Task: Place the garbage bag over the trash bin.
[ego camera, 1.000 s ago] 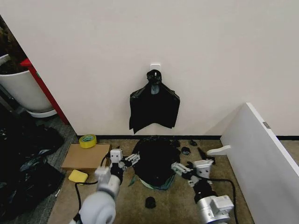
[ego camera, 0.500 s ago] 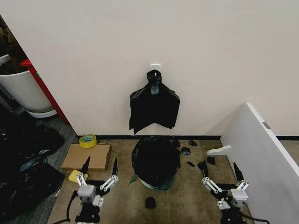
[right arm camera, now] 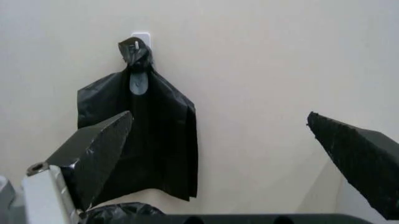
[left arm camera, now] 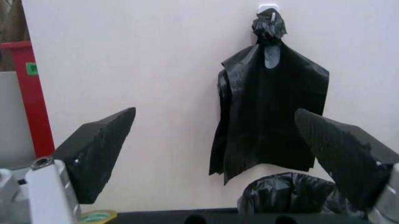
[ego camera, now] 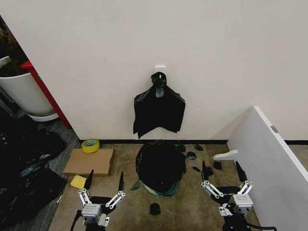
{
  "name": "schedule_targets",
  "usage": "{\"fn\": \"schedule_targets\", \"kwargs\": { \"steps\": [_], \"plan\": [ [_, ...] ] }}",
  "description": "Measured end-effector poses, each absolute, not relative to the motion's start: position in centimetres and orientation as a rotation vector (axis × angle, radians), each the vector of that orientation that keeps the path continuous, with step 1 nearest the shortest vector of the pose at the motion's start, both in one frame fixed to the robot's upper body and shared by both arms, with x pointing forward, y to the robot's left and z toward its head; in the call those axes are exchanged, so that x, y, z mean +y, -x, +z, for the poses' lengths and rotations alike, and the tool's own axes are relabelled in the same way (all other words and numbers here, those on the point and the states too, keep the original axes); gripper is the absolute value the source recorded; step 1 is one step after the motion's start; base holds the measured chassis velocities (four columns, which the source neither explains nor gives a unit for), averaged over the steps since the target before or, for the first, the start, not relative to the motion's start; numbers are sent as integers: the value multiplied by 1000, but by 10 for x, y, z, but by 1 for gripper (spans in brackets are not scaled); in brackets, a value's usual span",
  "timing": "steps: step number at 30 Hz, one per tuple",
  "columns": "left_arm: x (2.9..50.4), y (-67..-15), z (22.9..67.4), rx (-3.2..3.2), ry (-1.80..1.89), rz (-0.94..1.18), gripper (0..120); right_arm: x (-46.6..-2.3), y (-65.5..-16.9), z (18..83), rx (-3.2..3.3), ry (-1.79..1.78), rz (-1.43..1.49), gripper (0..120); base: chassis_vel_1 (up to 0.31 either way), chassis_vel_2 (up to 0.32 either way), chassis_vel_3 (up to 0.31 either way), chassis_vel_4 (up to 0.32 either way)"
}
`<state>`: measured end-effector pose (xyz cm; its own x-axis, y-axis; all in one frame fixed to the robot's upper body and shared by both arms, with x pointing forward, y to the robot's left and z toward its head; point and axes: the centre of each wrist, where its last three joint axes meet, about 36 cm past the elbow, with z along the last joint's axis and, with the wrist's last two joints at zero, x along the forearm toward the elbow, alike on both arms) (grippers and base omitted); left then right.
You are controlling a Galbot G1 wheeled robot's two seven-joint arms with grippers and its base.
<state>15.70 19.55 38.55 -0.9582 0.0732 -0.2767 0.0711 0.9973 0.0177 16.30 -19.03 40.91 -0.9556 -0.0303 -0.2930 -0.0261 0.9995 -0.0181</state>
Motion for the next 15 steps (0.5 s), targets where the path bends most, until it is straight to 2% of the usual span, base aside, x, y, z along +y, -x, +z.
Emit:
{"fn": "schedule_targets", "kwargs": {
  "steps": [15],
  "plan": [
    [203,-164,387,2853,-82,40,100,-188,-159,402,2865,16,-55,100,0,0,0,0]
  ]
}}
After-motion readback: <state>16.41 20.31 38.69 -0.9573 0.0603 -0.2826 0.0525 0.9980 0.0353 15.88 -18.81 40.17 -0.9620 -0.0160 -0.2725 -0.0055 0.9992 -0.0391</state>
